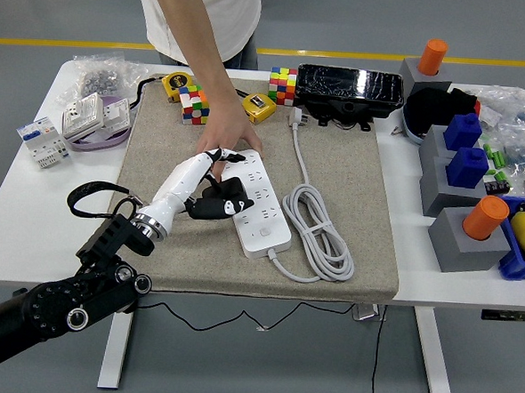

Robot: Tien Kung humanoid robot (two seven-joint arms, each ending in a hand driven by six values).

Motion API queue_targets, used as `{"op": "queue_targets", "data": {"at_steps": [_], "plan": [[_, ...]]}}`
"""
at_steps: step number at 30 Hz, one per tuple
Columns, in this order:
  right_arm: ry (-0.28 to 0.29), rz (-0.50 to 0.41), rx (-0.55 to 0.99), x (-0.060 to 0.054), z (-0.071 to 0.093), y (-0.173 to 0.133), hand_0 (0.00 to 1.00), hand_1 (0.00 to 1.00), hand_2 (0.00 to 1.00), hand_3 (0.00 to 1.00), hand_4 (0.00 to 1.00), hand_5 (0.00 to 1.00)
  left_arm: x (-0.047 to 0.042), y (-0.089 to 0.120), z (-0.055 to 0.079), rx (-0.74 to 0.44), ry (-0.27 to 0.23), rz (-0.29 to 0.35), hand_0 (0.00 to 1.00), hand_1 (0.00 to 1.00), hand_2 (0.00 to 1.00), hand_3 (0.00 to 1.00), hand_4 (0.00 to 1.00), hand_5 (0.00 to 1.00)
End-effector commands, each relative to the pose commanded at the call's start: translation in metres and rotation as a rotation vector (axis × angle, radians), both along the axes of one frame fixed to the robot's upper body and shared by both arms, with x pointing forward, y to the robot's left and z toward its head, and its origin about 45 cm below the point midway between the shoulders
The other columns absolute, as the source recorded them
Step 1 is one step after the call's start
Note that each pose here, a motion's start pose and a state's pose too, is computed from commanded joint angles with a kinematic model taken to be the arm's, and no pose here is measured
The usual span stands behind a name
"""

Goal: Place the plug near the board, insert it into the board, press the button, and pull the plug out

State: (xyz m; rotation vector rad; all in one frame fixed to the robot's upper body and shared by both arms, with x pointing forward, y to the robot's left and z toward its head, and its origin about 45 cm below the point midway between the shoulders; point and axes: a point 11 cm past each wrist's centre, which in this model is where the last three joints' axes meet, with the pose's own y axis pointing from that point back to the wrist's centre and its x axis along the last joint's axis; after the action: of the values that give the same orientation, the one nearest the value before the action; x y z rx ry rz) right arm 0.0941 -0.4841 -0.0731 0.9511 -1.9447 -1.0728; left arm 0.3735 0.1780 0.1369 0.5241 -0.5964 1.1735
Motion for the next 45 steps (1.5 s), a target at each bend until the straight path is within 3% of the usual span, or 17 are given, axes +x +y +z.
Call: {"op": "queue_targets", "data": {"at_steps": [3, 4, 9, 10, 15, 21, 22, 27, 28, 39, 40, 45], "plan": [[0.002, 0.0, -0.001, -0.001, 0.0, -0.001, 0.525, 0.624, 0.604, 0.544, 0.881, 0.405, -0.0015, -0.001, 0.005, -0.037, -0.022, -0.001, 0.799, 0.8, 0.773, 0.767, 0.96, 0.275], [0.002, -0.001, -0.002, -0.001, 0.0, -0.001, 0.529, 0.624, 0.605, 0.544, 0.88, 0.404, -0.0023, -0.002, 0.009, -0.058, -0.037, -0.004, 0.622, 0.647, 0.664, 0.671, 0.957, 0.278], [0.003, -0.001, -0.001, -0.002, 0.0, 0.0, 0.529, 0.624, 0.605, 0.544, 0.88, 0.404, -0.0073, -0.007, 0.025, -0.141, -0.077, -0.022, 0.622, 0.647, 0.664, 0.671, 0.957, 0.278], [0.003, 0.0, -0.001, -0.002, 0.0, 0.0, 0.527, 0.624, 0.605, 0.544, 0.881, 0.404, -0.0083, -0.008, 0.028, -0.156, -0.08, -0.025, 0.429, 0.437, 0.491, 0.565, 0.946, 0.275], [0.002, 0.0, 0.001, -0.001, -0.001, 0.001, 0.527, 0.624, 0.605, 0.544, 0.881, 0.404, -0.0084, -0.011, 0.04, -0.184, -0.104, -0.031, 0.429, 0.437, 0.491, 0.565, 0.946, 0.275], [-0.001, -0.001, 0.001, 0.0, 0.0, 0.0, 0.526, 0.624, 0.605, 0.544, 0.881, 0.405, 0.0005, -0.005, 0.038, -0.143, -0.114, 0.0, 0.424, 0.429, 0.486, 0.558, 0.928, 0.262], [-0.001, -0.001, 0.0, 0.0, 0.0, 0.0, 0.529, 0.624, 0.604, 0.544, 0.881, 0.404, 0.0022, -0.004, 0.037, -0.13, -0.116, 0.007, 0.541, 0.62, 0.551, 0.571, 0.918, 0.253], [0.001, -0.001, 0.001, -0.001, 0.0, 0.0, 0.529, 0.624, 0.604, 0.544, 0.881, 0.404, 0.0097, -0.002, 0.028, -0.057, -0.097, 0.023, 0.541, 0.62, 0.551, 0.571, 0.918, 0.253], [0.001, -0.001, 0.001, -0.001, 0.0, 0.001, 0.527, 0.624, 0.605, 0.545, 0.882, 0.404, 0.0109, -0.002, 0.026, -0.041, -0.091, 0.024, 0.648, 0.699, 0.618, 0.596, 0.914, 0.244], [0.001, -0.002, 0.0, -0.001, 0.0, 0.0, 0.527, 0.624, 0.605, 0.545, 0.882, 0.404, 0.015, 0.004, 0.001, 0.109, -0.014, 0.033, 0.678, 0.72, 0.656, 0.618, 0.908, 0.227], [0.002, -0.002, 0.0, -0.001, 0.0, 0.0, 0.529, 0.624, 0.605, 0.545, 0.882, 0.404, 0.015, 0.005, 0.0, 0.12, -0.008, 0.033, 0.625, 0.676, 0.588, 0.591, 0.902, 0.224], [0.0, -0.001, 0.0, 0.0, 0.0, 0.0, 0.529, 0.624, 0.605, 0.545, 0.882, 0.404, 0.0152, 0.006, -0.007, 0.152, 0.023, 0.033, 0.625, 0.676, 0.588, 0.591, 0.902, 0.224]]}}
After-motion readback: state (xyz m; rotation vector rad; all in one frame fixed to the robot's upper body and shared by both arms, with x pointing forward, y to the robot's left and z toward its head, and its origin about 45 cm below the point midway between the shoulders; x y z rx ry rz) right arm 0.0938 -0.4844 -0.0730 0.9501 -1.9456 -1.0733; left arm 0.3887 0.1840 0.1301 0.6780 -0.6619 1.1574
